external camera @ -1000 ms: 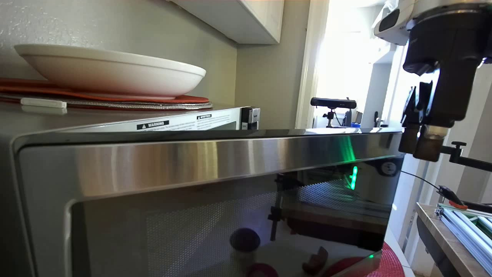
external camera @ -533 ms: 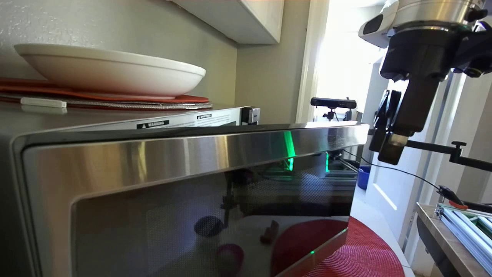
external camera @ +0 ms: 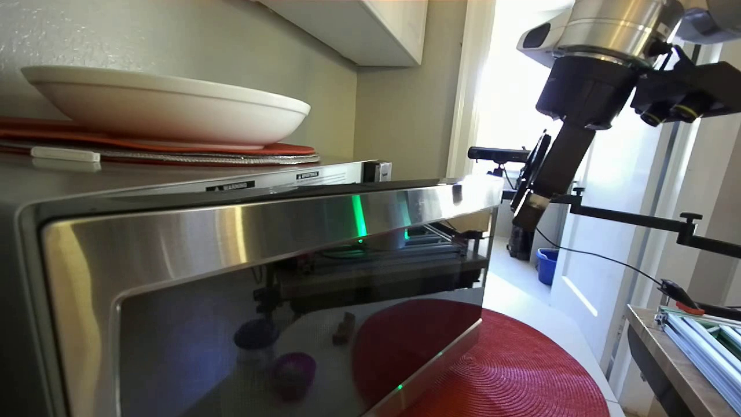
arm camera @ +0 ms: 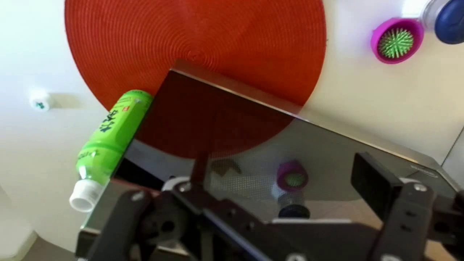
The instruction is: Close the microwave door.
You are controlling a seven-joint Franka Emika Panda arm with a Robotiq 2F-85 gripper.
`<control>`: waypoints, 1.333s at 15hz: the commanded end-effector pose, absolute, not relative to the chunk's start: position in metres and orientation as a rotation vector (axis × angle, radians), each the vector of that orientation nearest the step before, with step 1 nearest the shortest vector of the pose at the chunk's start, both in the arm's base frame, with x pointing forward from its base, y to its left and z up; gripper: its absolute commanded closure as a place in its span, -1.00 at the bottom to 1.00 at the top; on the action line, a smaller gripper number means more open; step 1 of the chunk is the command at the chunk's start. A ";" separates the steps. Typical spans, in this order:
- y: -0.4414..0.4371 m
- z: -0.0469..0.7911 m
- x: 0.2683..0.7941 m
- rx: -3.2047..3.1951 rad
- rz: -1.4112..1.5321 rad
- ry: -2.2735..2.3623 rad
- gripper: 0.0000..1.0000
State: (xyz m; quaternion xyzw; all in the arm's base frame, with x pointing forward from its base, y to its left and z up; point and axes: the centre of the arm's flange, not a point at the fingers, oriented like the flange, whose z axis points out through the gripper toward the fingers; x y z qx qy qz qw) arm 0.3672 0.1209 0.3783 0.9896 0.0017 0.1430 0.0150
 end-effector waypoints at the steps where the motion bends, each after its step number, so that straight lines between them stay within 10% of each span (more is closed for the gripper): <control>1: 0.104 0.359 0.354 3.033 0.561 0.022 -1.00; 20: 0.081 0.343 0.382 2.954 0.739 0.069 -1.00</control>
